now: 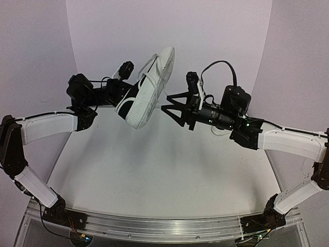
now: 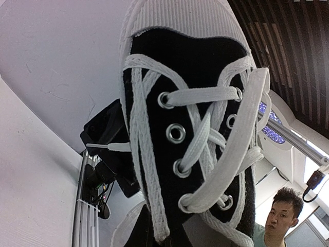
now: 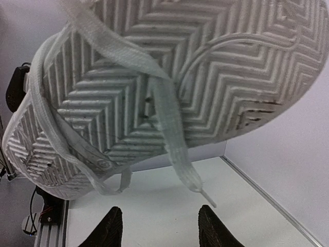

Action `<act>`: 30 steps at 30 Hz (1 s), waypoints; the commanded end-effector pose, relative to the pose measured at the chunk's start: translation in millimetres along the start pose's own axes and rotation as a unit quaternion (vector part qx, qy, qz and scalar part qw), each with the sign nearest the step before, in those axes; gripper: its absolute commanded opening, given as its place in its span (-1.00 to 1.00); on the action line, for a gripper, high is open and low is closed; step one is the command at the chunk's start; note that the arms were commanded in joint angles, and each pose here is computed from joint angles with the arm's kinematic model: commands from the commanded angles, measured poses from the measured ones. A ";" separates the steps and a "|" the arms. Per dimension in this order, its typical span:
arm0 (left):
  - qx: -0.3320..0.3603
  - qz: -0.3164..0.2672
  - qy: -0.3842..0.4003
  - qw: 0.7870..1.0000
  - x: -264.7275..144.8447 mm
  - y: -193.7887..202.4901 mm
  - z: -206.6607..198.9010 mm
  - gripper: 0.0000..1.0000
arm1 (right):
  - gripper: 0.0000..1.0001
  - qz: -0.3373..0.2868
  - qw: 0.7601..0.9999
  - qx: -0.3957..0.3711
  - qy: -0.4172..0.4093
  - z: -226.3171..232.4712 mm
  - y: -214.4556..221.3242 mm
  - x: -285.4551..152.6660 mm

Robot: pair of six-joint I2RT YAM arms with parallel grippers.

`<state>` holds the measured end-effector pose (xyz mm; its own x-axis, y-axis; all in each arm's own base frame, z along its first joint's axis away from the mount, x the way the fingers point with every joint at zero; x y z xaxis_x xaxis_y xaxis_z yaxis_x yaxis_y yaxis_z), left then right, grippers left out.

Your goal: Tie the shoes

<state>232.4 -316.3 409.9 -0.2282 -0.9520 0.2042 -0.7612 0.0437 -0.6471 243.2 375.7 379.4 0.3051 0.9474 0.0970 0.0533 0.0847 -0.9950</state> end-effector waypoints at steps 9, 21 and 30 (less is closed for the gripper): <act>0.053 -0.004 0.028 0.998 6.2 -4.9 -22.2 -1.00 | -0.17 -0.032 0.998 -0.036 -0.047 23.7 -21.8 16.9; 0.047 -0.003 0.025 0.999 9.8 -5.9 -16.9 -1.00 | -0.61 -0.020 0.996 -0.038 -0.072 32.2 -18.7 21.5; 0.042 -0.003 0.009 0.999 8.4 -4.9 -6.0 -1.00 | -1.00 -0.015 0.998 -0.028 -0.049 32.0 -25.5 4.8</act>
<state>233.8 -324.6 400.2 -0.2394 -0.9510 0.1958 -0.7672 0.0617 -0.6385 221.8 401.8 372.5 0.1859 0.9812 0.0517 0.0812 0.0371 -0.9960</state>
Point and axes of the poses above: each gripper's point midway between its finger pads, its own x axis out along the fingers, its own z axis along the line the jaws close on, y = z × x, the point moved 2 cm from there along -x, back along the fingers, and after that the axes turned 2 degrees about x, right-handed, at the moved point
